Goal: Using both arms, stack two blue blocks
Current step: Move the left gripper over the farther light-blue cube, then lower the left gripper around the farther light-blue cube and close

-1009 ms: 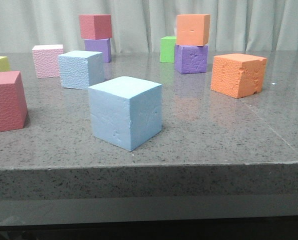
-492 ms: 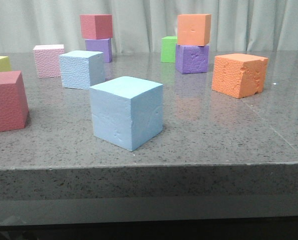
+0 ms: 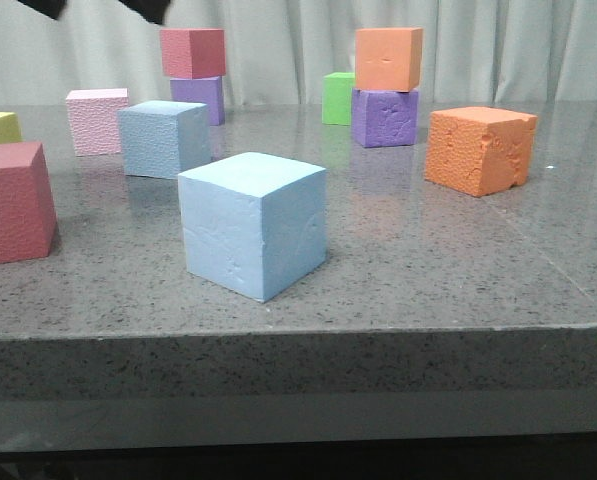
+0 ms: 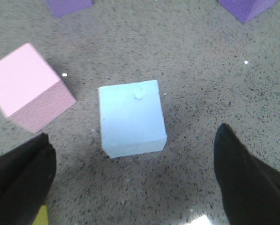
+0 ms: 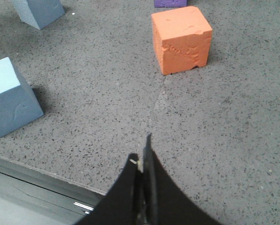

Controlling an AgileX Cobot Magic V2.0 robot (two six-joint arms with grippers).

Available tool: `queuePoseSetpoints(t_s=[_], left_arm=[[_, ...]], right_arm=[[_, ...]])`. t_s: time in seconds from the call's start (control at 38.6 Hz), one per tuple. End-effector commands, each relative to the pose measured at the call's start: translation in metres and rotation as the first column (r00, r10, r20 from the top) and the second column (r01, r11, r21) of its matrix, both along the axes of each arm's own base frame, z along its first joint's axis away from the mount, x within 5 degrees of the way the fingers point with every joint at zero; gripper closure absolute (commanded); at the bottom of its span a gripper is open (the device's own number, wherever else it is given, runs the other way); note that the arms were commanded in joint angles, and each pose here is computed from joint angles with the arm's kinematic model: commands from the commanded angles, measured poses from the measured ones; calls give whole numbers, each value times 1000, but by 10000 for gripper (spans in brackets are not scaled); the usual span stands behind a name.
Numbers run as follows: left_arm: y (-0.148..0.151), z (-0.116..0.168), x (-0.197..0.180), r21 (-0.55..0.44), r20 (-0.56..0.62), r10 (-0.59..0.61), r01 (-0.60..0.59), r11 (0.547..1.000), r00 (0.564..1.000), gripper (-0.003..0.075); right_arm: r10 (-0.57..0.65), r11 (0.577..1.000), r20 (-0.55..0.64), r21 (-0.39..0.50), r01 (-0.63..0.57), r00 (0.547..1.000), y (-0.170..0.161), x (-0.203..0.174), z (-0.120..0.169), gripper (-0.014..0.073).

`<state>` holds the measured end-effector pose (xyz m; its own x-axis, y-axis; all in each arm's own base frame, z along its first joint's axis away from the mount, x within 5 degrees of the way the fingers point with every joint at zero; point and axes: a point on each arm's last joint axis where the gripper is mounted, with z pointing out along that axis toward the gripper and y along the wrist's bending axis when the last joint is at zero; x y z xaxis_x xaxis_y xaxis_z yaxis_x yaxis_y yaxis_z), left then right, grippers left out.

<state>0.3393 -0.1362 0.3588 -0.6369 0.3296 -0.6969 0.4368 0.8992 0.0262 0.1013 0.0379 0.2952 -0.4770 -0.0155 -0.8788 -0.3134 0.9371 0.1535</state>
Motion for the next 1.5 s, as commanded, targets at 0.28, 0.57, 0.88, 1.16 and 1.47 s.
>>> queuePoseSetpoints(t_s=[0.28,0.57,0.88,1.16,1.47], left_arm=[[-24,-5,54,43,-44,-38,39,998,998,60],[-27,-21,63,94,-63,-86,92,991,994,60],[-29,-32,67,104,-91,-87,96,990,992,60],[-29,-32,67,104,-91,-87,96,990,992,241],[-25,-16,58,100,-80,-89,96,990,993,350]], right_arm=[[-27,999,89,24,25,996,-1,3,13,664],[-27,999,89,24,25,996,-1,3,13,664],[-28,999,91,25,25,995,-1,3,13,664],[-28,999,91,25,25,995,-1,3,13,664],[-28,999,91,25,25,995,-1,3,13,664]])
